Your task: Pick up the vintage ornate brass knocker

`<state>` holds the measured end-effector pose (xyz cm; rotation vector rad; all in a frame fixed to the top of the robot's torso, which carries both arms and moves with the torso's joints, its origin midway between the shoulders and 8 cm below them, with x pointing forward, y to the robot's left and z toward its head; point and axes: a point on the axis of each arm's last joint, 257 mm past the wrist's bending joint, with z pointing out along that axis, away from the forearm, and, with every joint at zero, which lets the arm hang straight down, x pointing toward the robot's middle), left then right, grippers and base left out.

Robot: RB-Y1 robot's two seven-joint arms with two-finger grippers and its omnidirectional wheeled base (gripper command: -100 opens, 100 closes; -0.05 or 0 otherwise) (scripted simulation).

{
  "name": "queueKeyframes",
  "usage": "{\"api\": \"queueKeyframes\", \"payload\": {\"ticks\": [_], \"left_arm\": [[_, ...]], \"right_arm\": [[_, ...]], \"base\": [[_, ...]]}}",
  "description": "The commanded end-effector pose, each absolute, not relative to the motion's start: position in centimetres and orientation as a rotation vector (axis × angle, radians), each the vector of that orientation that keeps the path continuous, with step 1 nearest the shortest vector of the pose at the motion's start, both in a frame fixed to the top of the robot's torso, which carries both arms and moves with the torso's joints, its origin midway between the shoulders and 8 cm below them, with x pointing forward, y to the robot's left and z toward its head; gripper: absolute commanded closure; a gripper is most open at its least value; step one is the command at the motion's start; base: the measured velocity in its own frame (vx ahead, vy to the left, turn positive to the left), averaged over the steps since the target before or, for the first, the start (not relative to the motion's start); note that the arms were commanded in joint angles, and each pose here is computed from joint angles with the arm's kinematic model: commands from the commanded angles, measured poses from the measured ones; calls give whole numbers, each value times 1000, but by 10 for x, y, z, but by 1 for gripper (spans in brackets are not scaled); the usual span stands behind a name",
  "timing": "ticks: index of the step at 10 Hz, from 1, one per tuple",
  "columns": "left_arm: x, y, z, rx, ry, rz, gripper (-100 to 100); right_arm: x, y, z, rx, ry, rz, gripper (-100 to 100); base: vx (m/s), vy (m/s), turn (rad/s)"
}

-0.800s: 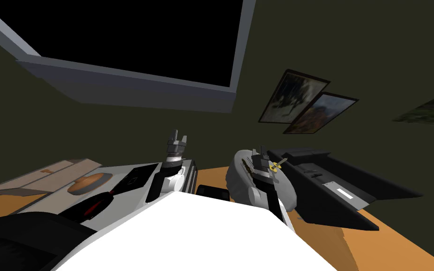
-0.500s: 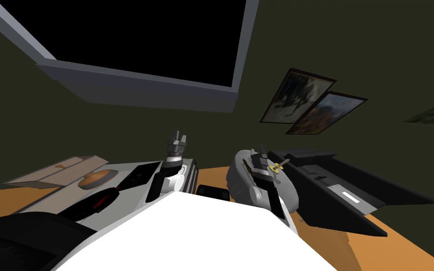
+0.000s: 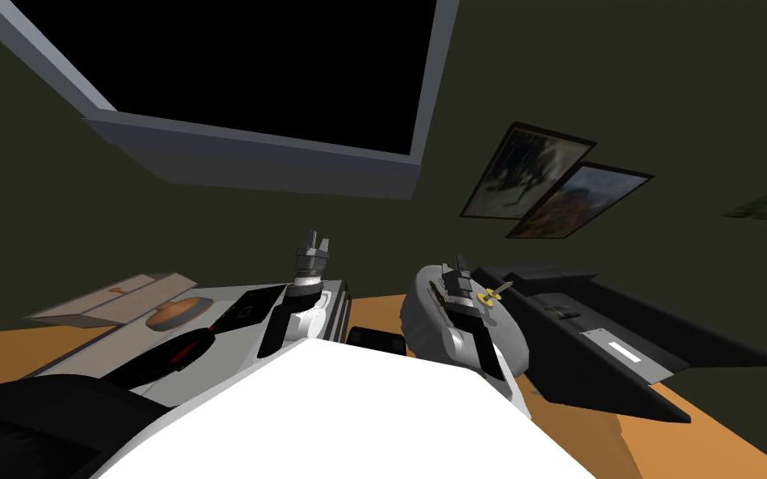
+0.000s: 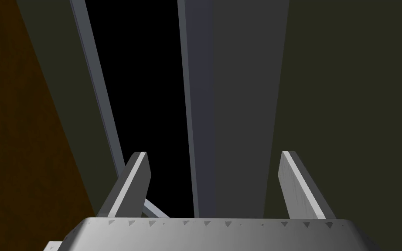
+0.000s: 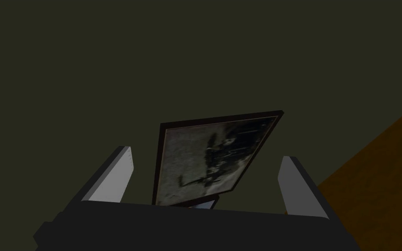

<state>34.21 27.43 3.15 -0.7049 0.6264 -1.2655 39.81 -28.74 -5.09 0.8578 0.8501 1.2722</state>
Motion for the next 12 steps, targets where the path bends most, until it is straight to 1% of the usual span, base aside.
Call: {"api": "queueKeyframes", "payload": {"ticks": [1, 5, 11, 12], "left_arm": [[342, 274, 31, -705, 626, -1266, 0], [342, 274, 31, -705, 626, -1265, 0], [342, 274, 31, -705, 626, -1265, 0], [342, 274, 31, -705, 626, -1265, 0]], "right_arm": [[398, -287, -51, 858, 850, 1272, -100], [398, -287, -51, 858, 850, 1272, -100], [425, -355, -123, 1050, 1004, 1125, -100], [425, -355, -123, 1051, 1005, 1125, -100]], "base": [[-3, 0, -11], [-1, 0, 9], [21, -2, 68], [11, -1, 37]]}}
